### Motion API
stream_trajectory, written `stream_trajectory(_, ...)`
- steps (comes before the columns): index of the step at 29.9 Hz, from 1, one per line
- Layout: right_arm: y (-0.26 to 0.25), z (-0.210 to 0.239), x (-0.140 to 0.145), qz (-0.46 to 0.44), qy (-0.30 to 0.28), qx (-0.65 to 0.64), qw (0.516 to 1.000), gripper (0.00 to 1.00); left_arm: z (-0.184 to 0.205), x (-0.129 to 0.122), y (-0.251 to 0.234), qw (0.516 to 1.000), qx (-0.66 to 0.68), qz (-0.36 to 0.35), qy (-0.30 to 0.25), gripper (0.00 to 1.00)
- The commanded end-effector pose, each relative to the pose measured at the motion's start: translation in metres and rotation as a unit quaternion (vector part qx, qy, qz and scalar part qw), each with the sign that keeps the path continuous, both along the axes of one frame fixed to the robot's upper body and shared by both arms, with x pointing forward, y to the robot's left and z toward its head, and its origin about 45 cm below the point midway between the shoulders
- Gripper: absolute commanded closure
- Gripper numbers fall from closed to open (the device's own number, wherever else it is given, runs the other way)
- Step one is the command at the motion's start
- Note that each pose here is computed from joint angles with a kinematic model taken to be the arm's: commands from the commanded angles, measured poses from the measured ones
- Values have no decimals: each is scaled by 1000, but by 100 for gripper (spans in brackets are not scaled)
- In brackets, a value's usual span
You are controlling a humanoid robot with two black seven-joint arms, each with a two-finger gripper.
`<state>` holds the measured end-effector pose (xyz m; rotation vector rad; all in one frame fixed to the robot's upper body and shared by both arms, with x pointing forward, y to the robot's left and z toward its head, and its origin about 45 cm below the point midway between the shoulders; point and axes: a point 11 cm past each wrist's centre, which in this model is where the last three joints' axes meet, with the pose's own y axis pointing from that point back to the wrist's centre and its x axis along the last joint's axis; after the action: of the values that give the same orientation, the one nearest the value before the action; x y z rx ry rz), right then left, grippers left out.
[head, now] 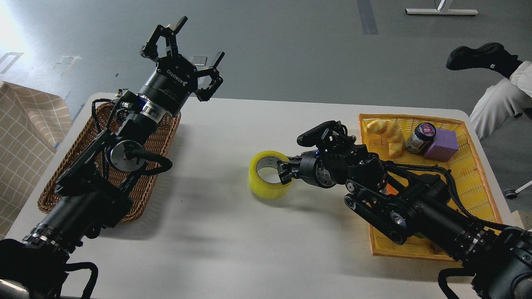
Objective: Place and transfer tape with both arms
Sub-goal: 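Lower the tape roll onto the table and release it with the right gripper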
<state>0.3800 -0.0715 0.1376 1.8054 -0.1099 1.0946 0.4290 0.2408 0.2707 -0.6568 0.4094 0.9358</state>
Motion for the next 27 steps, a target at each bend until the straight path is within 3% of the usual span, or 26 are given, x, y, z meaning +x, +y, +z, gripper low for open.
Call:
stream_trajectory(1, 0, -1, -1, 0, 1, -1, 1000, 91, 0, 0, 0, 1000, 0, 0, 0, 2)
stream_trajectory(4, 0, -4, -2, 5, 2, -7, 1000, 86, 0, 0, 0, 1000, 0, 0, 0, 2)
stream_trajectory(11, 1, -4, -3, 5, 4, -6, 1000, 48, 0, 0, 0, 1000, 0, 0, -1, 2)
stream_trajectory(13, 1, -4, -3, 5, 4, -6, 1000, 47, 1, 0, 0, 1000, 0, 0, -1, 2)
stream_trajectory(19, 4, 0, -3, 6, 3, 4, 1000, 27, 2, 1, 1, 1000, 1, 0, -2, 2)
stream_trajectory(22, 6, 7, -1, 4, -1, 14, 1000, 4, 2, 1, 1, 1000, 1, 1, -2, 2)
stream_trajectory(27, 16, 31, 0, 6, -9, 59, 998, 2, 1, 0, 1, 1000, 0, 1, -2, 2)
